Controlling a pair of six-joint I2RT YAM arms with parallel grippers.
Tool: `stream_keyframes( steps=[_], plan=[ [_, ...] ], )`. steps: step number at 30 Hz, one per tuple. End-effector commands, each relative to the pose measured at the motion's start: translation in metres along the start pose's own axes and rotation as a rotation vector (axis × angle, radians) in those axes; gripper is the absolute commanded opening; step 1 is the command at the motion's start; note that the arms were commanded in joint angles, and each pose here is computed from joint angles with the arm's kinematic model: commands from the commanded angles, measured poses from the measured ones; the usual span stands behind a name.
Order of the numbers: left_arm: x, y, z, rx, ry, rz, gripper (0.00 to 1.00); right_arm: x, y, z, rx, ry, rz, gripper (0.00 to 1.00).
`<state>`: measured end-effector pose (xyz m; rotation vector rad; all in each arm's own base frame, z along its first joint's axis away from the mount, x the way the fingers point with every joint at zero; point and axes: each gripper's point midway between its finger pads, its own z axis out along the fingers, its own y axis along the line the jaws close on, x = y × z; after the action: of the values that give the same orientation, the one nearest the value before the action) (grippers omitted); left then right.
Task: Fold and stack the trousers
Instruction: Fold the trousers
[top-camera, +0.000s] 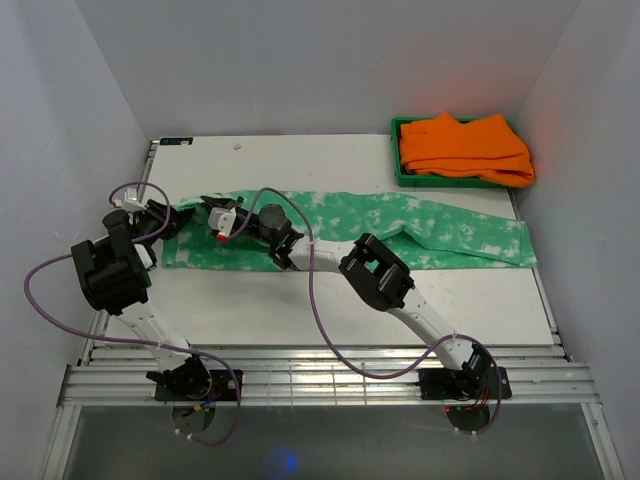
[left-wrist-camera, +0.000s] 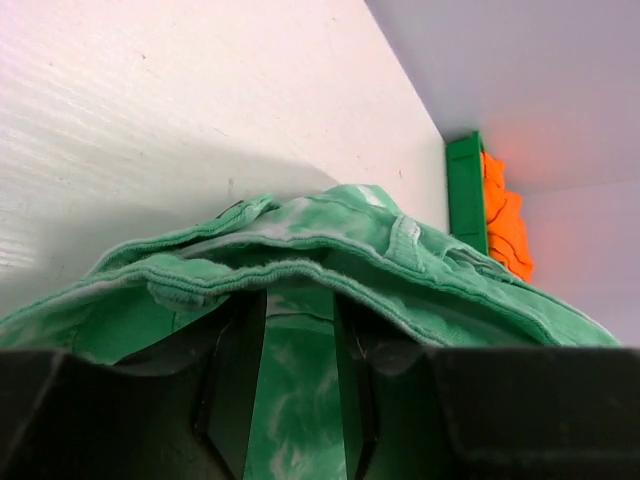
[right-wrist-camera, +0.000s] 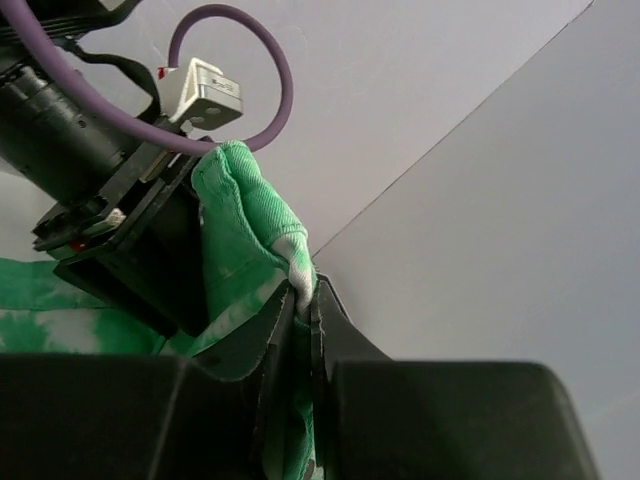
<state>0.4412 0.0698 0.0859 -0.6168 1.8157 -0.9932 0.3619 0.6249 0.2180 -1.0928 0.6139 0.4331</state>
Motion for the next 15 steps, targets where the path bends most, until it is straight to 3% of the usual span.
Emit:
stream_keyframes(
  steps=[1,4,8,13,15],
  plan=[
    [0.001,-0.023,-0.014,0.093,-0.009,0.025,0.43,-0.049,-0.034,0.008,0.114,-0.146,-0.100,0.08],
    [0.011,-0.037,-0.027,0.105,0.024,0.023,0.39,-0.041,-0.038,0.010,0.137,-0.119,-0.112,0.08],
    [0.027,-0.017,-0.041,-0.084,0.062,-0.040,0.25,-0.036,-0.040,0.010,0.139,-0.101,-0.114,0.08],
    [0.036,-0.019,-0.057,-0.119,0.113,-0.050,0.29,-0.030,-0.028,0.009,0.073,-0.084,-0.049,0.08],
    [0.033,-0.030,-0.067,-0.092,0.116,0.035,0.36,-0.029,-0.022,0.006,0.045,-0.076,-0.009,0.08]
  ],
)
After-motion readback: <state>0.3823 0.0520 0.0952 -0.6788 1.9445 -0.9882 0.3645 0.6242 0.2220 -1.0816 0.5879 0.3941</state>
